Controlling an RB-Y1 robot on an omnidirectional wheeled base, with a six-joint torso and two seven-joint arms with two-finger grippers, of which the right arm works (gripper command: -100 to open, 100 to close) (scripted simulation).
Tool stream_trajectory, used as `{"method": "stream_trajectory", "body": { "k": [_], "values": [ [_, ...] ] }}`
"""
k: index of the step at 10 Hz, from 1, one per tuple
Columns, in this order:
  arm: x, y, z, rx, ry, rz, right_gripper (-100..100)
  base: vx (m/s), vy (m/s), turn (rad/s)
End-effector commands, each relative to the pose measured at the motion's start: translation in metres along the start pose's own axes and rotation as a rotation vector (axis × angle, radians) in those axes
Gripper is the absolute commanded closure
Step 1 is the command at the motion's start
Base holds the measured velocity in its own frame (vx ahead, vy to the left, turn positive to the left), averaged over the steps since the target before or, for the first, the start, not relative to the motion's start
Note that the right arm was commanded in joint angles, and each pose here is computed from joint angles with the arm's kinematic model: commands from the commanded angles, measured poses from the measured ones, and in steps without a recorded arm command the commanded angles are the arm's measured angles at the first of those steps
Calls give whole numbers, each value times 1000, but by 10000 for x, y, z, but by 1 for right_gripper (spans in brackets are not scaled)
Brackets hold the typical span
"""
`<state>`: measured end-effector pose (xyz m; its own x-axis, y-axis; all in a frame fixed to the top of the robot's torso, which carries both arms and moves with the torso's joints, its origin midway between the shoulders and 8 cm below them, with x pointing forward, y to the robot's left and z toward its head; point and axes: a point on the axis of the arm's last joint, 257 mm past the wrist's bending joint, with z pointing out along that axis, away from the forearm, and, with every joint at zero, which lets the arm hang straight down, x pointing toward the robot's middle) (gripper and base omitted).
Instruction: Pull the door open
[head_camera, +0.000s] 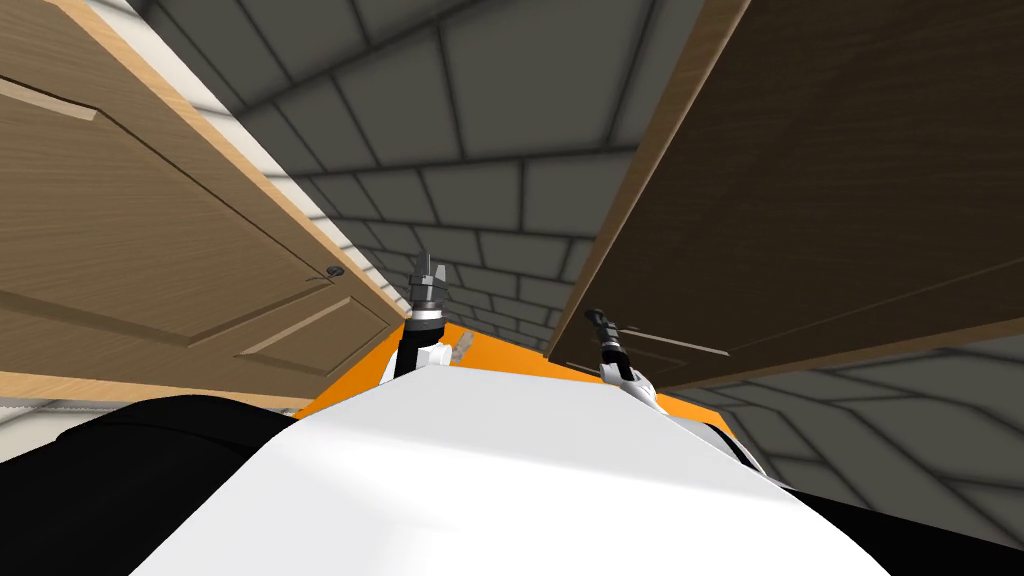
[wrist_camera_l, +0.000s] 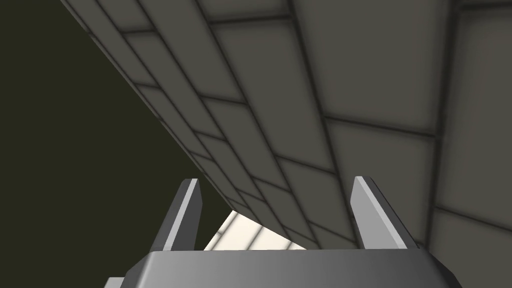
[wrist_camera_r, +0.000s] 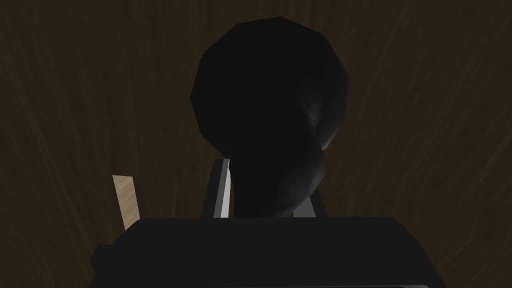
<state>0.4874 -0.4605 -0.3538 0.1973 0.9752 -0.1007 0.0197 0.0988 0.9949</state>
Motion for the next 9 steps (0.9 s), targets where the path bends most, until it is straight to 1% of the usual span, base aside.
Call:
{"method": "stream_trajectory", "body": {
  "k": [1,2,6,7,9],
  "values": [
    [20,-12,-28,0,14,0,100,-191,-55,107],
    [26,-9,-43,-2,25,0,100,-176,-37,99],
    [58,1,-119,-10,80,-2,100,-207,-80,132],
    [71,1,-147,-11,99,-2,100,-216,-46,131],
    [84,1,-175,-12,118,-1,100,-203,-79,104]
  ]
}}
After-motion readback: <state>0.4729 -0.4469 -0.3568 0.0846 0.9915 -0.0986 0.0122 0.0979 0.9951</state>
